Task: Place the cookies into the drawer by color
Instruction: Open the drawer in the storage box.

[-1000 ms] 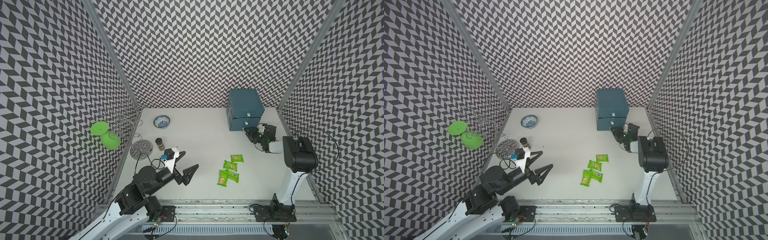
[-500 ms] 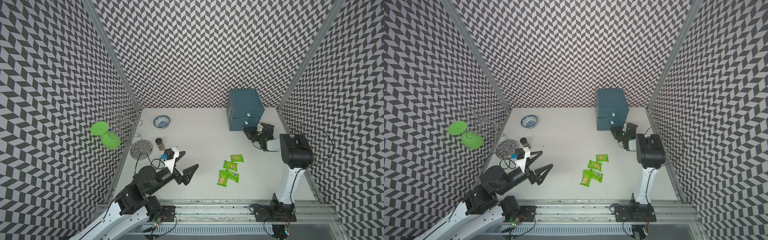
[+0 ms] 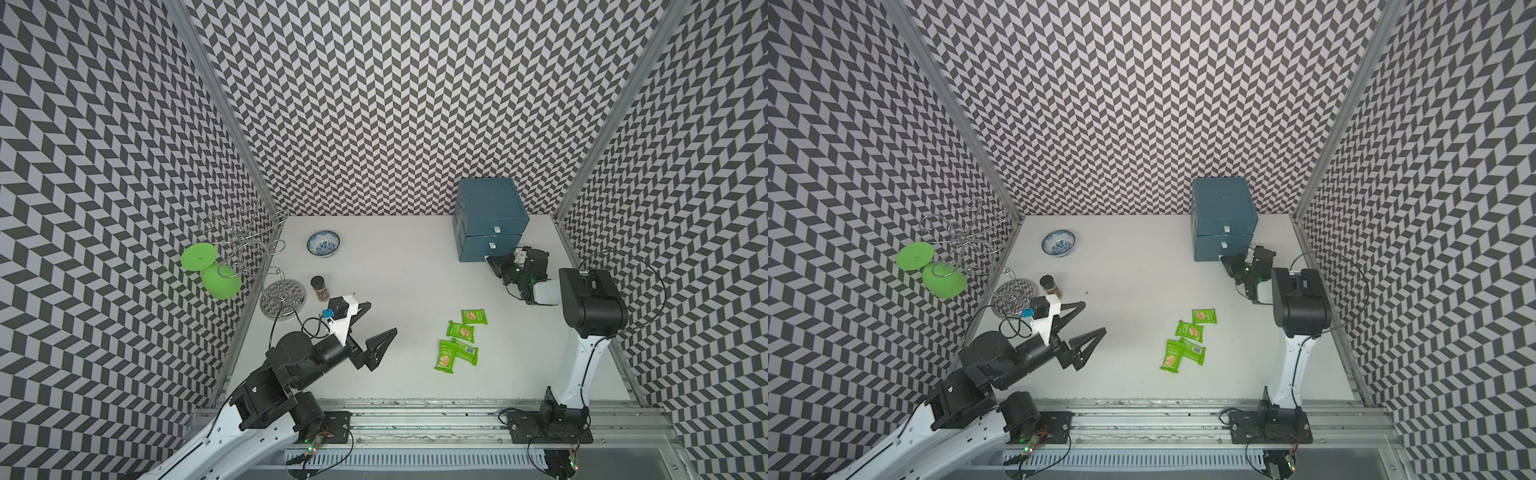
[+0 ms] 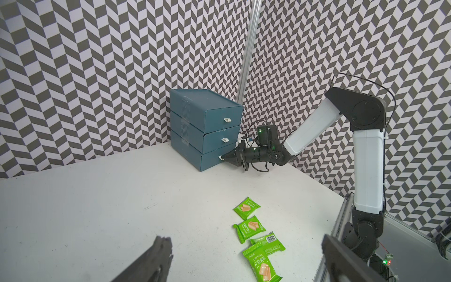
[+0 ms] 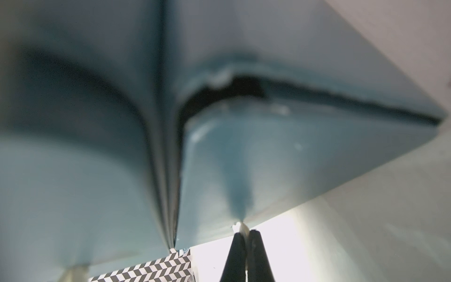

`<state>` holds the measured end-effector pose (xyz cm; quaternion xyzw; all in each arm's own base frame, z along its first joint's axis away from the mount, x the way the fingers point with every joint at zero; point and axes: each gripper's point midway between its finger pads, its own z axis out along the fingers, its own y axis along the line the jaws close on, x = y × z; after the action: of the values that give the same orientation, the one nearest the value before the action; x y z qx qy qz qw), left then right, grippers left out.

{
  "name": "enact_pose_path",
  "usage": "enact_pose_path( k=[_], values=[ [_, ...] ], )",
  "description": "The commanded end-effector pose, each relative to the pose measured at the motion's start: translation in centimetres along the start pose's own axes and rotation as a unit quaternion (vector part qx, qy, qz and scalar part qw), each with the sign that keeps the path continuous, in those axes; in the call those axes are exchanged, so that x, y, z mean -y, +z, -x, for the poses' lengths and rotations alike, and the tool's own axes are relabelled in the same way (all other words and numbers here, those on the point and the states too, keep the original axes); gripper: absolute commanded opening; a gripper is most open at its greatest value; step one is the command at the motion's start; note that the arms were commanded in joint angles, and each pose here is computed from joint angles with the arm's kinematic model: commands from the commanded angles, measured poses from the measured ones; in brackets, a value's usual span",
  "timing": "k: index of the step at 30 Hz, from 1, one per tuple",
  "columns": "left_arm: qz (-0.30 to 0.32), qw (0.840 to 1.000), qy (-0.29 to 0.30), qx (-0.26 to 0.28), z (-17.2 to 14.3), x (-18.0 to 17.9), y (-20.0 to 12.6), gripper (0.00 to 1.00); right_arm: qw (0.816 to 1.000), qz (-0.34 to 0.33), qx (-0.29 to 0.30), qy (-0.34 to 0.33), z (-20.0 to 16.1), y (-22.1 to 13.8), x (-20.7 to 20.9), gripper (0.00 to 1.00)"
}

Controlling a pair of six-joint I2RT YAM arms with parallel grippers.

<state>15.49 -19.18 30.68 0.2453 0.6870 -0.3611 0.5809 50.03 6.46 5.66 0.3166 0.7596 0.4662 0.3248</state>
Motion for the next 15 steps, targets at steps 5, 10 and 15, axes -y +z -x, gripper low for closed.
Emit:
enact_pose_path(
  k=[5, 10, 15],
  values=[
    [-0.006, 1.0, 0.0, 0.005, 0.1, 0.1, 0.2, 0.99, 0.999, 0.025, -0.005, -0.033, -1.3, -2.1, -2.1, 0.0],
    [-0.005, 1.0, 0.0, 0.006, 0.2, 0.1, 0.2, 1.0, 0.999, 0.027, -0.007, -0.036, -2.3, -3.6, -2.4, 0.0],
    [-0.006, 1.0, 0.0, 0.006, 0.2, 0.1, 0.2, 0.99, 0.998, 0.036, -0.014, -0.039, -3.5, -5.2, -3.0, 0.0]
  ],
)
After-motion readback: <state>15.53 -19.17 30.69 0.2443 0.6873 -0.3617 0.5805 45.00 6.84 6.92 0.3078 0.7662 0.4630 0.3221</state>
